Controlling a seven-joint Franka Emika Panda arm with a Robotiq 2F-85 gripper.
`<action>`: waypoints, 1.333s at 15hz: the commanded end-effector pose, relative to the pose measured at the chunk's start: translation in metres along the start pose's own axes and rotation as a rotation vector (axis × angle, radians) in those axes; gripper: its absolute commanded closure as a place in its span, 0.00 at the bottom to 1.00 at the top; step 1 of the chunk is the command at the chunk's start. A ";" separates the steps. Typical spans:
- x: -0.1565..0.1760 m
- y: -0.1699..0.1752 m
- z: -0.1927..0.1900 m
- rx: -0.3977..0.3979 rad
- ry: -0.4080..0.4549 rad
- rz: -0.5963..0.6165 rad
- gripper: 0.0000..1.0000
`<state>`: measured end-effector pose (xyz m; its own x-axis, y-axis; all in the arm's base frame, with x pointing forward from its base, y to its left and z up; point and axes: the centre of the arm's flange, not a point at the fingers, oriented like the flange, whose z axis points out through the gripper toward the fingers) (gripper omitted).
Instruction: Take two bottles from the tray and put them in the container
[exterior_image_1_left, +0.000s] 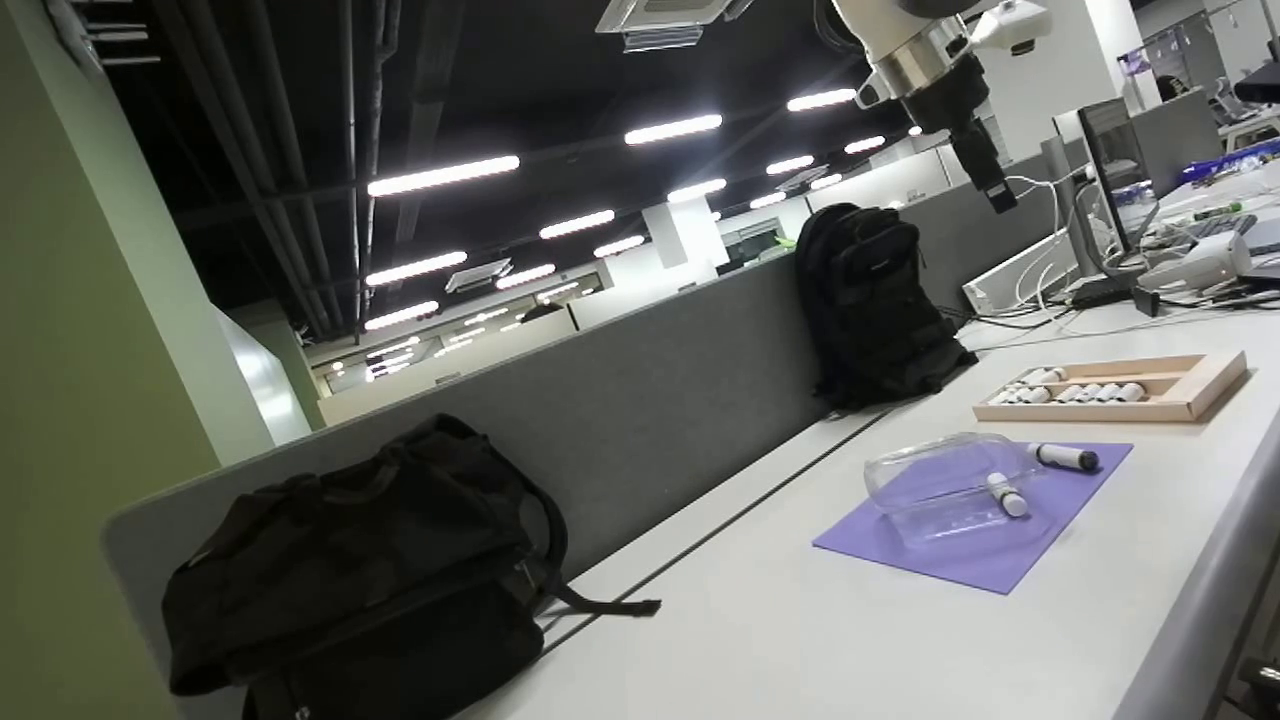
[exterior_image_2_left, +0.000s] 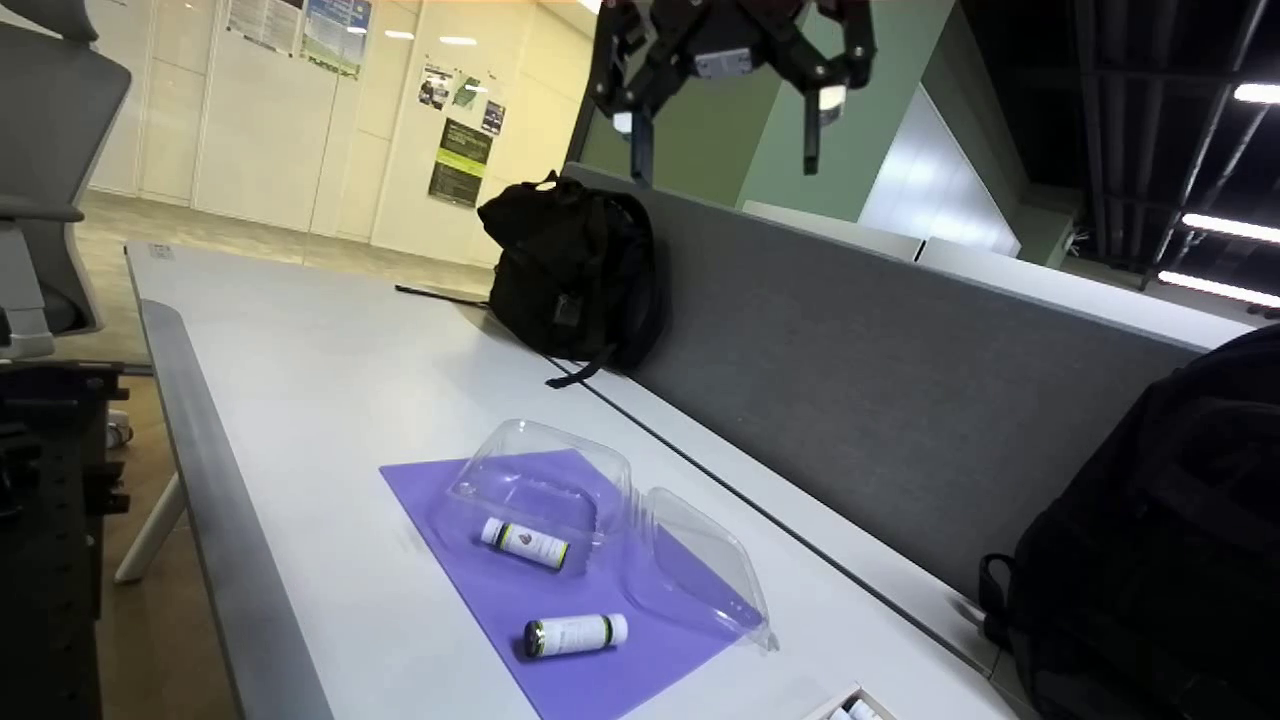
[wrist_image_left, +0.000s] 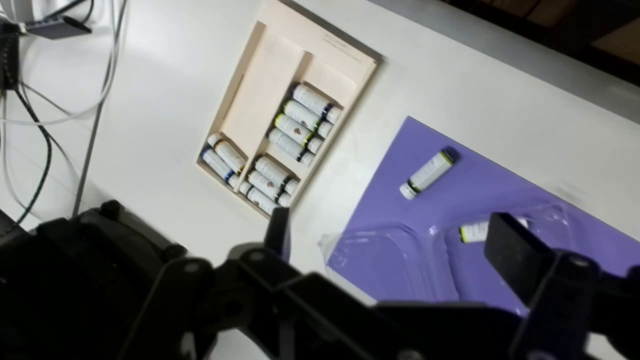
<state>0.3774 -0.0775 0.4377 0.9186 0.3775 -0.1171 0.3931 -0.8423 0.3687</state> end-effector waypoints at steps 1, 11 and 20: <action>-0.003 0.006 0.007 0.005 -0.012 0.009 0.00; 0.003 0.009 0.024 -0.050 0.024 -0.073 0.00; -0.010 0.076 0.106 0.004 0.111 -0.396 0.00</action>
<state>0.3892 -0.1566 0.3756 0.7288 0.6616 -0.1764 0.6690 -0.6332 0.3893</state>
